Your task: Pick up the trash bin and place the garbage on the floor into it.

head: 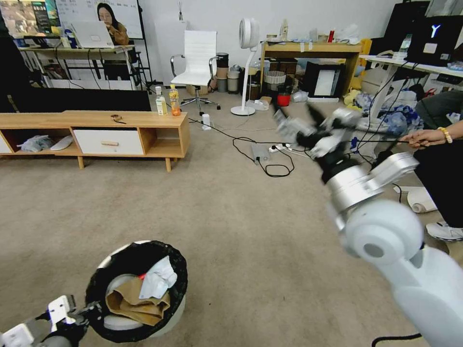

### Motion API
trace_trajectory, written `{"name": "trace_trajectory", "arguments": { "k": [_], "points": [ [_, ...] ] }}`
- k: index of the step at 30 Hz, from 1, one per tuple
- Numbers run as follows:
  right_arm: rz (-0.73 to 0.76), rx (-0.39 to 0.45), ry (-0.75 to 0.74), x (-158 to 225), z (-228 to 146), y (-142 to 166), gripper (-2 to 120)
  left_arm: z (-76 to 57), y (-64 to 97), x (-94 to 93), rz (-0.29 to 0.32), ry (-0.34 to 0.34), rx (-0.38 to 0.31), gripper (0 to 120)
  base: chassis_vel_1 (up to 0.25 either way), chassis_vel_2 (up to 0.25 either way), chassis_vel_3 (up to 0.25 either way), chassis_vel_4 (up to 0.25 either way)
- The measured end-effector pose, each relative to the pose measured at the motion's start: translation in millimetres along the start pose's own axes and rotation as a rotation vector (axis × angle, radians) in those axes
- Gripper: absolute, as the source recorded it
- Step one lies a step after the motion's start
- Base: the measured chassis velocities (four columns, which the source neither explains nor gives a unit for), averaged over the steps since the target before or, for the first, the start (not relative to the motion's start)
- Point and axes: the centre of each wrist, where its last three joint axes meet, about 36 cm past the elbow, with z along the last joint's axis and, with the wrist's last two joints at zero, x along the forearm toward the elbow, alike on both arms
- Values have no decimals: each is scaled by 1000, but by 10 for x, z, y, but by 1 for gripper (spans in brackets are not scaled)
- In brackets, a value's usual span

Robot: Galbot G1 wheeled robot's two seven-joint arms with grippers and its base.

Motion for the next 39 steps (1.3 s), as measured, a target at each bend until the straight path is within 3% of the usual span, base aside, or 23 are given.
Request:
{"name": "trace_trajectory", "arguments": {
  "k": [5,7,11,13,25,39],
  "points": [
    [88,82,-16,294,-20,-166,100,-21,-68,103,13,-14,-4,3,0,0,0,0],
    [140,225,-22,698,-17,-256,100,-9,-131,128,30,-14,-8,3,0,0,0,0],
    [159,307,-14,946,-6,-260,100,7,-164,136,38,-11,-16,3,0,0,0,0],
    [184,382,23,1278,20,-172,100,33,-197,137,47,-4,-24,3,0,0,0,0],
    [212,532,85,1888,490,-117,100,93,-292,168,73,7,-34,3,0,0,0,0],
    [218,527,159,2076,864,-35,100,149,-341,154,83,15,-37,3,0,0,0,0]
  ]
}}
